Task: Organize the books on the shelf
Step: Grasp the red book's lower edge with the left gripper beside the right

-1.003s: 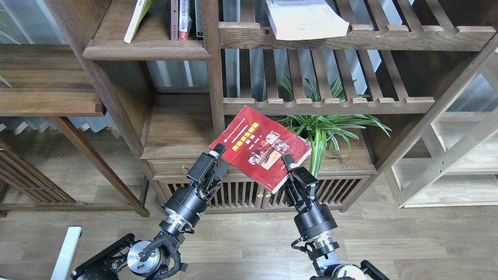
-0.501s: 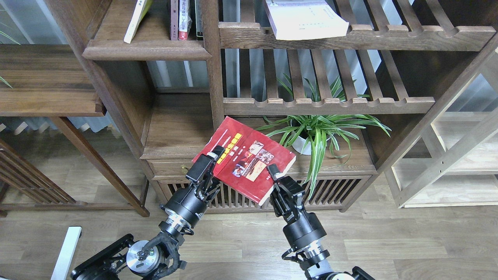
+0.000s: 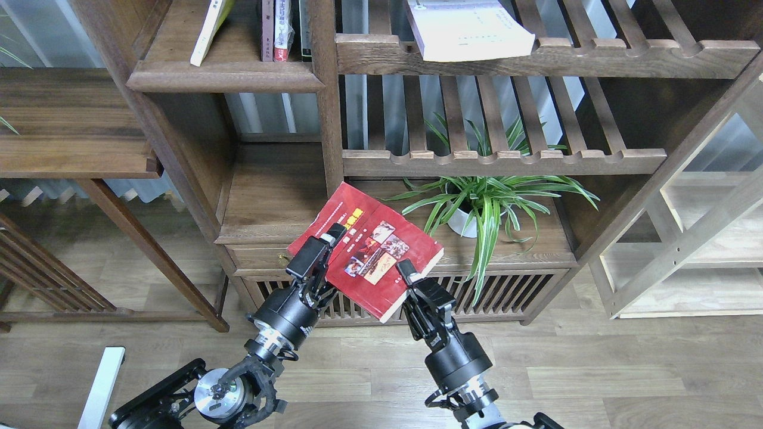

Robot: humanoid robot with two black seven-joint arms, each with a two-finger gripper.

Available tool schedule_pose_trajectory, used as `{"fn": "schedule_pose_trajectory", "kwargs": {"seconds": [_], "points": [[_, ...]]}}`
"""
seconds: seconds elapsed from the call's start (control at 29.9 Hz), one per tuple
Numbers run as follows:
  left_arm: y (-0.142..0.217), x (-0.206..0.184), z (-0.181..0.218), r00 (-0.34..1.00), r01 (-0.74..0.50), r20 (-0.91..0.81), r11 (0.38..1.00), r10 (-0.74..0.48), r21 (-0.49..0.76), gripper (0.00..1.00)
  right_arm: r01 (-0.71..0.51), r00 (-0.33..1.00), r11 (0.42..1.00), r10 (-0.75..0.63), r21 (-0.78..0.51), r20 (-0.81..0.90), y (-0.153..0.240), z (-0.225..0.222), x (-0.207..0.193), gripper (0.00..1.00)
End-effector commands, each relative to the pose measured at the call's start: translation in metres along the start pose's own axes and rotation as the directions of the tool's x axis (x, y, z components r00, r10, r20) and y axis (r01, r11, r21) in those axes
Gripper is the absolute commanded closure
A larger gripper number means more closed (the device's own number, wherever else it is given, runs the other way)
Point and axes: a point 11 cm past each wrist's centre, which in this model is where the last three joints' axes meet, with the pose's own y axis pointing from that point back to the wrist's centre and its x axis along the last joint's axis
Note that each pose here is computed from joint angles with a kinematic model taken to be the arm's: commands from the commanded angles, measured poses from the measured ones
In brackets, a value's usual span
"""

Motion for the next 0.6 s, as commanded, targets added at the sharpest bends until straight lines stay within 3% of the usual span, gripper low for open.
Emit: {"fn": "schedule_pose_trajectory", "kwargs": {"seconds": [0.0,0.17,0.57], "points": [[-0.0010,-0.0021,0.0001,1.000,0.006,0.000,1.000,-0.006,-0.001,0.21,-0.007,1.000,1.000,0.007,-0.003,0.000,0.0029,0.0018,0.0018,0.97],[0.0015,0.0010,0.0000,1.000,-0.002,-0.004,1.000,0.002,-0.007,0.53,-0.008,1.000,1.000,0.008,-0.004,-0.003,0.0037,0.0018,0.0023,0.97],[0.0007,-0.0006,-0.0011,1.000,0.003,-0.001,1.000,-0.003,-0.002,0.72,-0.007,1.000,1.000,0.007,-0.005,-0.005,0.0033,0.0018,0.0020,0.97]]}}
